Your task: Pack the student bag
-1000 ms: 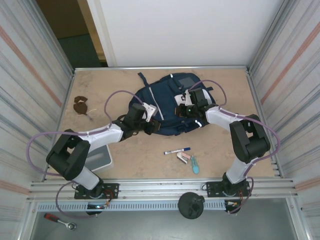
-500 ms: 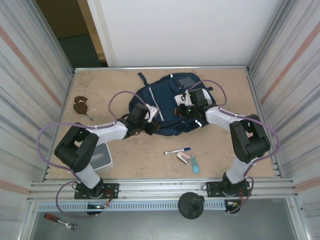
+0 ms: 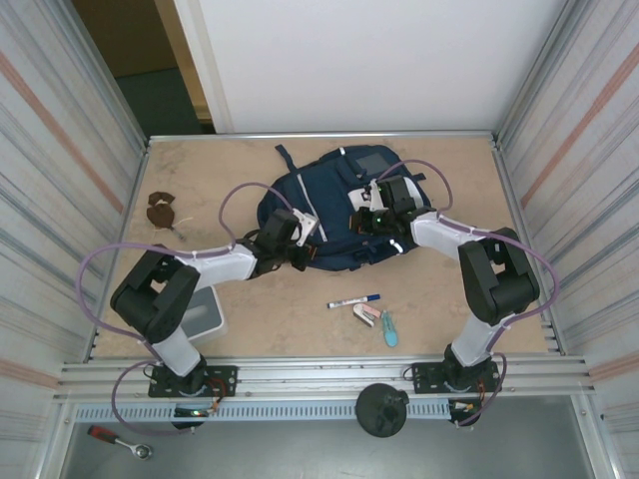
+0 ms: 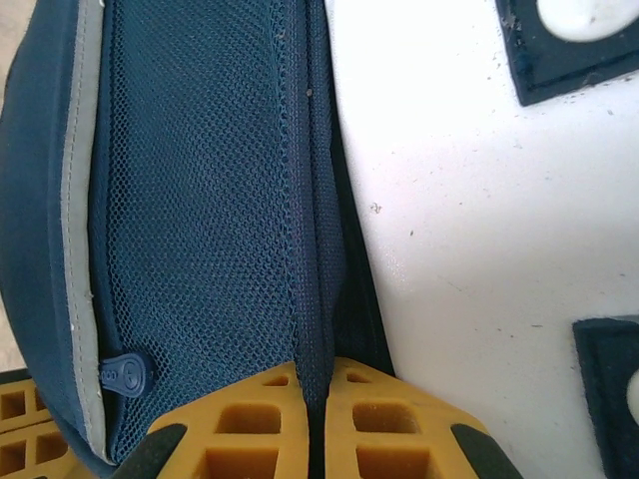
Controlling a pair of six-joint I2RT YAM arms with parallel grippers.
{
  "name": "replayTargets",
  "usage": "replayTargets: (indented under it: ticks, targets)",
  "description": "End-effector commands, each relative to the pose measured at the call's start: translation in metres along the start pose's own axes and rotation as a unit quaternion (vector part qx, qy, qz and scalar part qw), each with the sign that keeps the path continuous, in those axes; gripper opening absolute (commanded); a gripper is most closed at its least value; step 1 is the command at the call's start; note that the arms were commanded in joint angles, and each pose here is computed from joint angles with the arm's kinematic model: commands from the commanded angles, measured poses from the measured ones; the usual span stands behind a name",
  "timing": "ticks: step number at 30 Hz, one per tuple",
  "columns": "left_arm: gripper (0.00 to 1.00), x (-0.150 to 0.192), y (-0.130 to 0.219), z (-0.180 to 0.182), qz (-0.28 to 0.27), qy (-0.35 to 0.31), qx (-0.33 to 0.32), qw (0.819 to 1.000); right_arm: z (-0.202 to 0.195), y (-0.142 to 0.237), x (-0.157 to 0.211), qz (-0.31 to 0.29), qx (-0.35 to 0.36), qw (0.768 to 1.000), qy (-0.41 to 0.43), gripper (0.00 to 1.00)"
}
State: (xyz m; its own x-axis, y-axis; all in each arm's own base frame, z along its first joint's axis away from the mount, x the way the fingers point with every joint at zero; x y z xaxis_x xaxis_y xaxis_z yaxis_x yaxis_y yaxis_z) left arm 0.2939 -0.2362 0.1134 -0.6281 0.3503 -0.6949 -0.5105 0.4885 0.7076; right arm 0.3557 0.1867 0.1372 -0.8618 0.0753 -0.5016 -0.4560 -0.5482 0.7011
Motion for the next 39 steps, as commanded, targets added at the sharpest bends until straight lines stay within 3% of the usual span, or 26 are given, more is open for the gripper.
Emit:
replayTargets:
  ticks: [1, 7, 14, 17, 19, 21, 27, 32, 39]
  targets:
    - [0.00, -0.001, 0.015, 0.018, -0.012, -0.029, -0.082, 0.996, -0.008, 0.007, -0.002, 0.025, 0.010, 1.000, 0.015, 0.00]
    - [0.00, -0.008, 0.015, 0.023, 0.000, -0.078, -0.109, 0.991, -0.003, 0.008, -0.003, 0.061, -0.019, 0.995, 0.074, 0.00]
    - [0.00, -0.017, 0.015, 0.007, -0.019, -0.085, -0.050, 0.995, 0.001, 0.003, -0.016, 0.080, -0.020, 0.992, 0.099, 0.00]
    - [0.00, -0.018, 0.017, -0.001, -0.032, -0.074, -0.017, 0.997, 0.004, 0.011, -0.020, 0.068, -0.017, 0.994, 0.081, 0.16]
    - [0.00, -0.018, 0.018, -0.004, -0.038, -0.069, -0.009, 0.997, 0.008, 0.023, -0.019, 0.053, -0.018, 0.996, 0.069, 0.36]
    - [0.00, -0.018, 0.019, -0.005, -0.042, -0.068, -0.007, 0.997, 0.008, 0.038, -0.013, 0.035, -0.013, 0.998, 0.054, 0.44]
    - [0.00, -0.018, 0.023, -0.005, -0.043, -0.065, -0.008, 0.997, -0.028, 0.079, 0.022, -0.024, 0.045, 0.998, -0.048, 0.56]
    - [0.00, -0.013, 0.022, -0.004, -0.039, -0.064, -0.011, 0.997, -0.061, 0.089, 0.054, -0.046, 0.099, 0.988, -0.107, 0.62]
    - [0.00, -0.010, 0.018, -0.013, -0.030, -0.076, 0.001, 0.997, -0.072, 0.065, 0.029, -0.052, 0.102, 0.986, -0.124, 0.61]
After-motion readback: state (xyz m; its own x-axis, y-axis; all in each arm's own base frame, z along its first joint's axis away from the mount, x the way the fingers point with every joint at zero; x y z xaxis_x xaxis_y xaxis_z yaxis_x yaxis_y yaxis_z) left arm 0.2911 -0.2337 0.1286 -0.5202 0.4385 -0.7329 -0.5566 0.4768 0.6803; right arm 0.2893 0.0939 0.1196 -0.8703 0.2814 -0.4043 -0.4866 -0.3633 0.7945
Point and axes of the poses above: each hand's point on the last joint's axis, 136 mm out from that joint toward the fingers, its own y axis back along the fingers, its own z axis along the line the jaws close on, x = y × z, the point moved 7 cm from there along y, back along the fingers, and after that the axes turned 1 degree about y, right-handed, at the moved point
